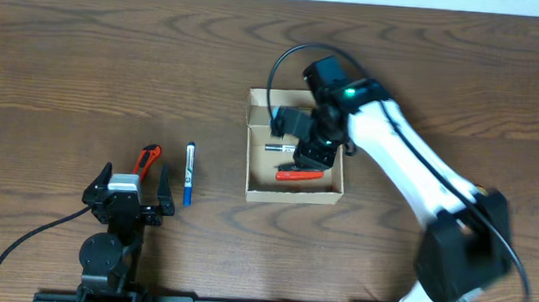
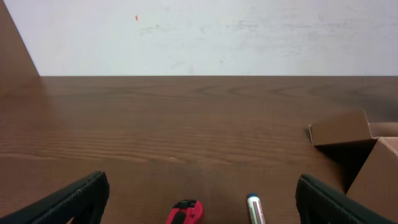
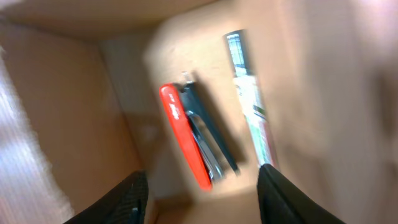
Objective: Pack container
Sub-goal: 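Move right gripper out to the yellow tape roll, then lower right gripper and grasp the yellow tape roll, then carry the tape into the box, release, and lift right gripper away, then reach left gripper to the blue marker and grasp it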
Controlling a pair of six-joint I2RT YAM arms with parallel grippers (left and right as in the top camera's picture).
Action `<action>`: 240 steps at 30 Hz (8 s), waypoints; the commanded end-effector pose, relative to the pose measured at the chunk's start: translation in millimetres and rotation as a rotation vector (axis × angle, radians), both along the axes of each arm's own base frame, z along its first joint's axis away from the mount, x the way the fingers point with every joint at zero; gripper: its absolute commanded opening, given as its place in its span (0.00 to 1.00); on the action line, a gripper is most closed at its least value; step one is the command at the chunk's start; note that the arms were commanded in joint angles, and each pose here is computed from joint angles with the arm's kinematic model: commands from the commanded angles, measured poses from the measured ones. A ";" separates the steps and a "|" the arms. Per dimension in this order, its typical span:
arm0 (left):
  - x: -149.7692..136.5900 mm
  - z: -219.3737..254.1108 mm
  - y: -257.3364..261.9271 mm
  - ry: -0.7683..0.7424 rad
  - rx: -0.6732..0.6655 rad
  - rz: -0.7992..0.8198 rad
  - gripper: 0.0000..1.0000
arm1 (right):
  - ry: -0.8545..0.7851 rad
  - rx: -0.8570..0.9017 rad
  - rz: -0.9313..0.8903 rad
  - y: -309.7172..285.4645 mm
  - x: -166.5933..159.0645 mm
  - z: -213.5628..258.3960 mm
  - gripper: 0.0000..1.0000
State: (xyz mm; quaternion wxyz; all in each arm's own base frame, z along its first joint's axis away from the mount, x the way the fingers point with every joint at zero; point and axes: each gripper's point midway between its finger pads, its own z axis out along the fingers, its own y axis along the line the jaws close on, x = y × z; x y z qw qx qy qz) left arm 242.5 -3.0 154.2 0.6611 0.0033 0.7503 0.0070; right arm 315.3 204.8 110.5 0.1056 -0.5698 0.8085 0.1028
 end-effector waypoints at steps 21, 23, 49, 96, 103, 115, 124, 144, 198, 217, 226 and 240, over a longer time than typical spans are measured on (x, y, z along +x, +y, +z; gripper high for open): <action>0.2 -18.6 -0.3 0.042 -0.010 -0.002 0.95 | -0.036 -0.125 -2.044 -342.6 -56.0 83.7 0.65; 0.2 -18.6 -0.4 0.042 -0.010 -0.002 0.95 | -0.002 -0.126 -2.054 -345.6 -61.0 66.8 0.65; 0.2 -18.6 -0.5 0.042 -0.011 -0.002 0.95 | 0.207 -0.091 -2.121 -364.1 -29.6 -51.4 0.68; 0.2 -18.6 -0.5 0.042 -0.051 0.004 0.96 | 0.224 -0.158 -2.081 -372.8 -23.4 -97.4 0.68; 0.2 -18.6 -0.4 0.042 -0.051 0.004 0.95 | 0.226 -0.163 -2.080 -372.3 -24.8 -99.4 0.68; 0.2 -18.6 -0.4 0.042 -0.051 0.004 0.95 | 0.258 -0.181 -2.077 -361.6 -44.8 -127.6 0.68; 0.2 -18.6 -0.4 0.042 -0.051 0.004 0.95 | 0.251 -0.162 -2.045 -357.3 -39.3 -128.2 0.01; 0.2 -18.6 -0.4 0.042 -0.050 0.004 0.96 | -0.071 0.285 -1.246 -211.7 91.9 36.6 0.01; 0.2 -18.6 -0.2 0.042 -0.050 0.005 0.95 | 0.214 -0.063 0.400 31.3 -5.8 -80.0 0.63; -43.1 35.7 -6.9 0.320 -0.302 0.037 0.95 | -0.111 0.154 0.123 12.5 13.7 85.2 0.66; -2.1 64.7 -23.2 0.764 -0.306 0.032 0.95 | -0.328 0.229 -0.824 -149.1 99.2 156.3 0.84; 52.2 6.7 -26.1 1.342 -0.175 0.043 0.98 | -0.285 0.175 -1.283 -309.4 87.3 136.2 0.89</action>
